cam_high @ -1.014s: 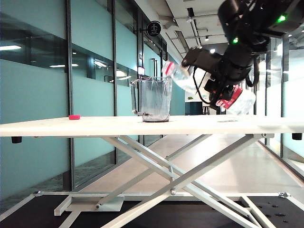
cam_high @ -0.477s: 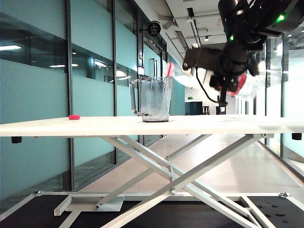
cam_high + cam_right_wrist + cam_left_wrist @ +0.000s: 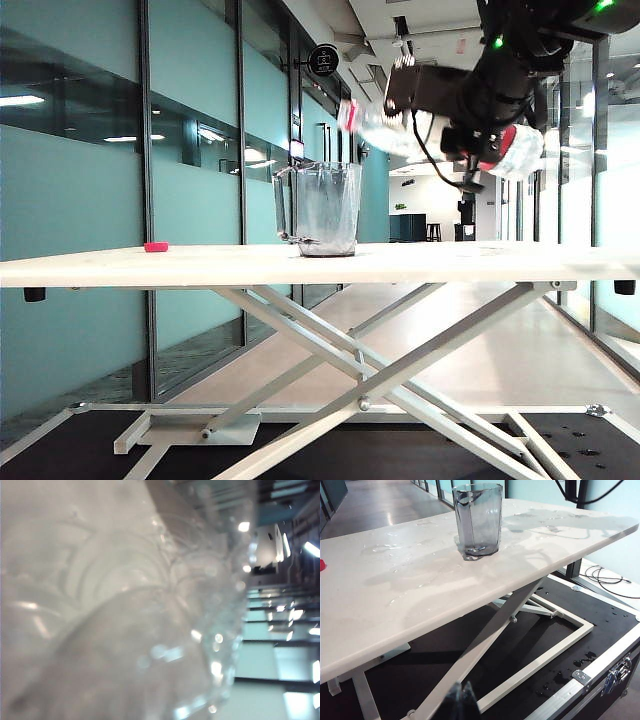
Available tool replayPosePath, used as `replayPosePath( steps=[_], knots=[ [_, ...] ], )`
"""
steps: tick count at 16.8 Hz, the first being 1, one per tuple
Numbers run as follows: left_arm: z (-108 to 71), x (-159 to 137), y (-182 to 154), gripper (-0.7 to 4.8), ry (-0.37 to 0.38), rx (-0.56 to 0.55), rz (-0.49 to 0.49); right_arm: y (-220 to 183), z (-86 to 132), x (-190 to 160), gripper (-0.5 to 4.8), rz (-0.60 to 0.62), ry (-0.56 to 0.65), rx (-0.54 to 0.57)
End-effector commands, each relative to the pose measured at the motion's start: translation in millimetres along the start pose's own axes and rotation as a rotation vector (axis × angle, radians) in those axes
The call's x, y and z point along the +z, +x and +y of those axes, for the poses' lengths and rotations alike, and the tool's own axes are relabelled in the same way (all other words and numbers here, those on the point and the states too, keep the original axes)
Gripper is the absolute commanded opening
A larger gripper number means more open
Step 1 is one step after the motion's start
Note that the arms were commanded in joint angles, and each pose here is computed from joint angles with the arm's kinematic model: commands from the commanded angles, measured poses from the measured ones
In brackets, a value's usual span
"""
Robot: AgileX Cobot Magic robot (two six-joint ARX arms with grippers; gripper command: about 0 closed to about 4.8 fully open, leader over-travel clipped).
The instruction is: Pick up the mineral water bottle on the table and pour water into the mug until it's half full.
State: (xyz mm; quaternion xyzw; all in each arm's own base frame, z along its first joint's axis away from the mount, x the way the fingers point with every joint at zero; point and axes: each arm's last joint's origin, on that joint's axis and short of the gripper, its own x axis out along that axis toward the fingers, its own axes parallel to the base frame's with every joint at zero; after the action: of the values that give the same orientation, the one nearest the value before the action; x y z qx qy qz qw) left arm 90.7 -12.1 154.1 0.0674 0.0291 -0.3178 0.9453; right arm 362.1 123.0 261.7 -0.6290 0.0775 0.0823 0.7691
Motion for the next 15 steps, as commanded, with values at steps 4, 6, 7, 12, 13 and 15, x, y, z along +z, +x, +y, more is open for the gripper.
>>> replayPosePath(
  steps=[4, 6, 7, 12, 13, 15],
  knots=[
    [-0.1, -0.2, -0.1, -0.05, 0.008, -0.004, 0.004, -3.2, -11.6, 2.4, 0.94, -0.002, -0.142, -0.063],
    [-0.1, -0.2, -0.1, -0.05, 0.011, -0.004, 0.003, -3.2, -12.1, 1.9, 0.94, 0.018, -0.199, -0.067],
    [-0.1, -0.1, -0.1, -0.05, 0.012, -0.004, 0.003, -3.9, -13.2, 1.7, 0.94, 0.024, -0.203, -0.071],
    [-0.1, -0.2, -0.1, -0.05, 0.011, -0.004, 0.003, -5.3, -15.3, 1.1, 0.94, 0.051, -0.207, -0.084],
    [-0.1, -0.2, -0.1, -0.05, 0.011, -0.004, 0.004, -5.3, -15.4, 1.0, 0.94, 0.058, -0.207, -0.085],
    [-0.1, -0.2, -0.1, -0.05, 0.011, -0.004, 0.003, -5.3, -15.4, 0.9, 0.94, 0.061, -0.207, -0.085]
  ],
)
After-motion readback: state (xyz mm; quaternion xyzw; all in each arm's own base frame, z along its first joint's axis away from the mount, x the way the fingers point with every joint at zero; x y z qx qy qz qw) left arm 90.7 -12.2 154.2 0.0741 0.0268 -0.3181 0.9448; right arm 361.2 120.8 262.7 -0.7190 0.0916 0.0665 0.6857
